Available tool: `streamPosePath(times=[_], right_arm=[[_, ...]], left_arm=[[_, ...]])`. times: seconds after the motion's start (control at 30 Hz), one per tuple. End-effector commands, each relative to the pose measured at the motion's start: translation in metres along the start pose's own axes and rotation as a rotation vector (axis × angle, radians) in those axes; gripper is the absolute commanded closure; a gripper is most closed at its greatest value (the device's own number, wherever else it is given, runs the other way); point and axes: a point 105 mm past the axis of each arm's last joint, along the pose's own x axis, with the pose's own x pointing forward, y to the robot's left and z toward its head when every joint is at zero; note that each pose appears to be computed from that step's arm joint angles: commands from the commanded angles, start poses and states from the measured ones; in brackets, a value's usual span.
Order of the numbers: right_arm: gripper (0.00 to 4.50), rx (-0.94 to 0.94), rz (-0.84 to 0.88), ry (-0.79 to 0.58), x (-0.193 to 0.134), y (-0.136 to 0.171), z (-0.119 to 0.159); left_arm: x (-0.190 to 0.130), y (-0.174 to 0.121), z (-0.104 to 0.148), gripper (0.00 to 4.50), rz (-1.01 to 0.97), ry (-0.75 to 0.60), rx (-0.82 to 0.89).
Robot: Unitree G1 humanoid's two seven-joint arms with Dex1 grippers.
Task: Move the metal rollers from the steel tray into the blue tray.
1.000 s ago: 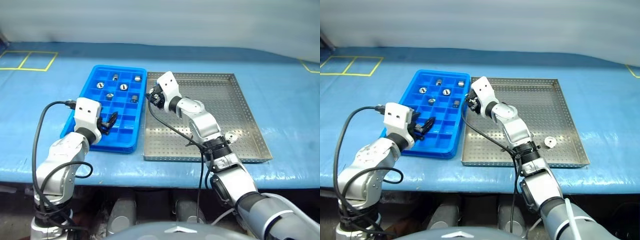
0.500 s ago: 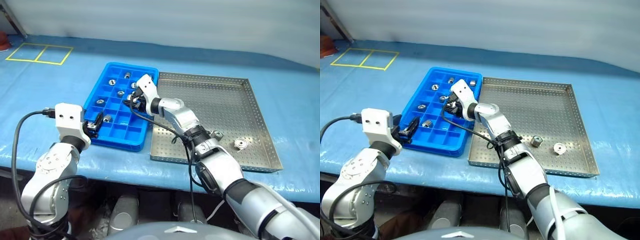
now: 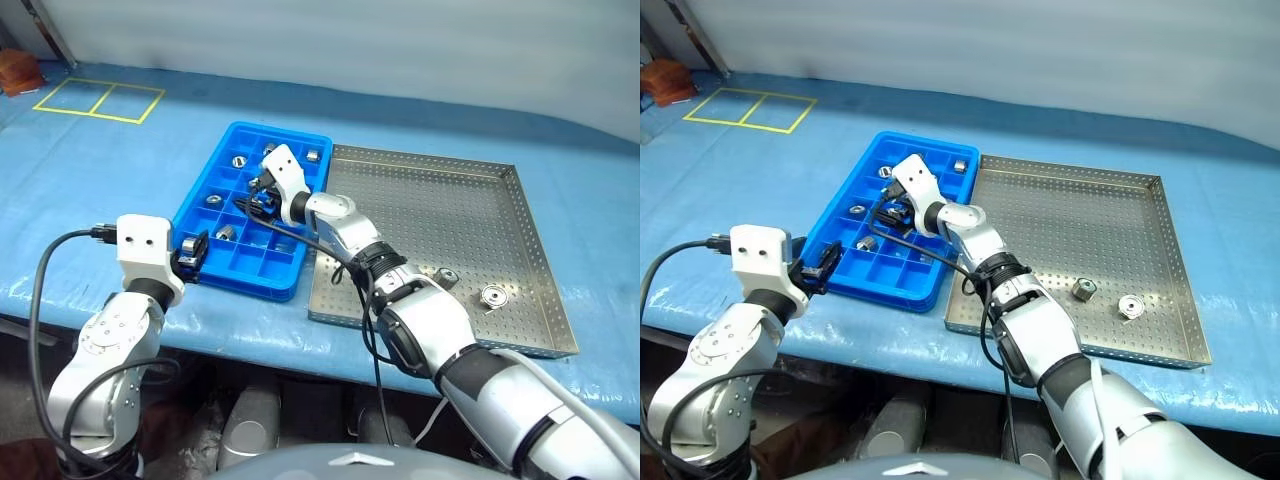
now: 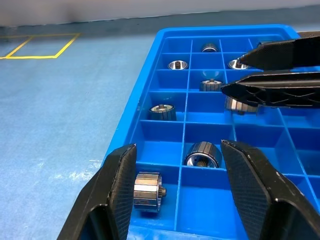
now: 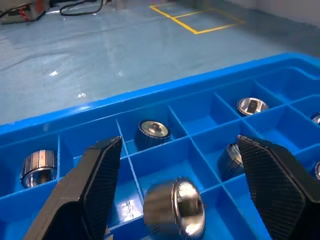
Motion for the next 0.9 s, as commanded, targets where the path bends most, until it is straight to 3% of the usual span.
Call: streamPosePath(times=[0.03,0.17,0.33,0.5,0.63,0.9], right_arm=[[0.79,-0.057,-0.034,-0.130,-0.007,-0.013,0.033],[0.79,-0.144,-0.088,-0.200,-0.032,-0.026,0.049],[0.79,-0.237,-0.170,-0.128,-0.092,-0.036,0.041],[0.79,-0.220,-0.296,0.112,-0.159,-0.040,-0.008],[0.79,-0.182,-0.530,0.277,-0.206,-0.064,-0.047],[0.79,-0.112,-0.733,0.390,-0.246,-0.081,-0.076]], left_arm=[[0.000,-0.011,0.015,1.59,-0.045,-0.067,0.011],[0.009,-0.029,0.017,1.59,-0.127,-0.075,-0.001],[0.017,-0.065,0.022,1.59,-0.302,-0.093,-0.026],[0.021,-0.100,0.014,1.59,-0.523,-0.043,0.004],[0.021,-0.125,0.009,1.59,-0.690,-0.013,0.031],[0.027,-0.142,0.010,1.59,-0.780,-0.014,0.048]])
